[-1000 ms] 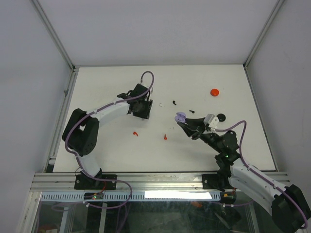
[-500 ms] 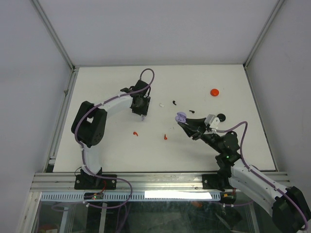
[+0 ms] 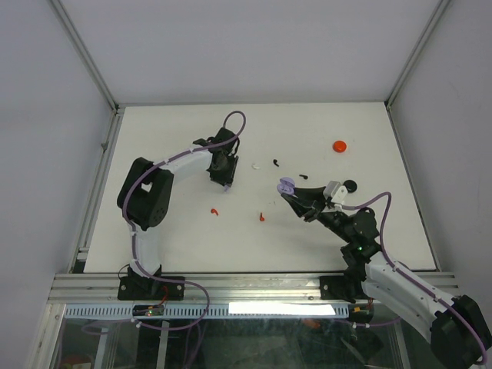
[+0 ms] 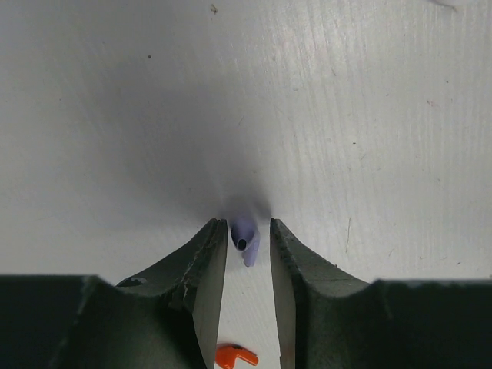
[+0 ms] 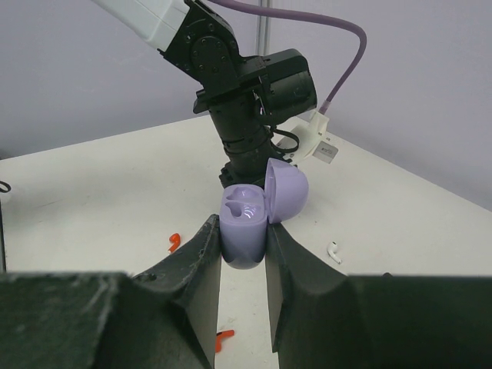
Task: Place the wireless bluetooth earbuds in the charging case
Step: Pick up the earbud from the center of the board.
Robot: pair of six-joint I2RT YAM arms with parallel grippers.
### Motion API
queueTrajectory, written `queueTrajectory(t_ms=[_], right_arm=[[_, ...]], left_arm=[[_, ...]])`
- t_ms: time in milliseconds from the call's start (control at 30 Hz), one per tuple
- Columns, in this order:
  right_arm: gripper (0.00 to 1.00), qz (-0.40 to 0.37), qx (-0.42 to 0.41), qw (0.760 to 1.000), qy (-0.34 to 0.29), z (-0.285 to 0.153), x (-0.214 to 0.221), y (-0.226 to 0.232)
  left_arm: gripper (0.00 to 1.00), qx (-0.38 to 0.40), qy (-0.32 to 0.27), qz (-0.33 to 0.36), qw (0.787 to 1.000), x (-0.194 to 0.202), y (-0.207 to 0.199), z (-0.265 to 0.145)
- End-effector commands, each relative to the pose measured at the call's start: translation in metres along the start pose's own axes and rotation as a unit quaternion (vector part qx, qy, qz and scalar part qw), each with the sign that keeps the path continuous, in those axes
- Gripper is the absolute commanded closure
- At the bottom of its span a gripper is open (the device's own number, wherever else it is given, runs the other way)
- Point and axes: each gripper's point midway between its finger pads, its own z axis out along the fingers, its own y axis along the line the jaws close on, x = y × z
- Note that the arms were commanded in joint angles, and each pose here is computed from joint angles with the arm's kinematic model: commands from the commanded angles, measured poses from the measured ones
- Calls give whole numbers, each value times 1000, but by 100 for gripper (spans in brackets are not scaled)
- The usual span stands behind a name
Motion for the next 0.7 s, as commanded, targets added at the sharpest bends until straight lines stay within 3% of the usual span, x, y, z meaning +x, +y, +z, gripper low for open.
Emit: queueTrajectory(t_ms=[0,467,667], right_arm=[[100,-14,-5,1000,-25,3,-16,1],[100,-14,-11,1000,-23,4,-16,3],[100,-19,-34,999,-8,9,-15,8]], left_arm=[[70,21,-16,4,1000,-15,-9,-4],[83,-11,12,12,1000,1,0,1],[92,17,-23,9,1000,-17,-12,-22]])
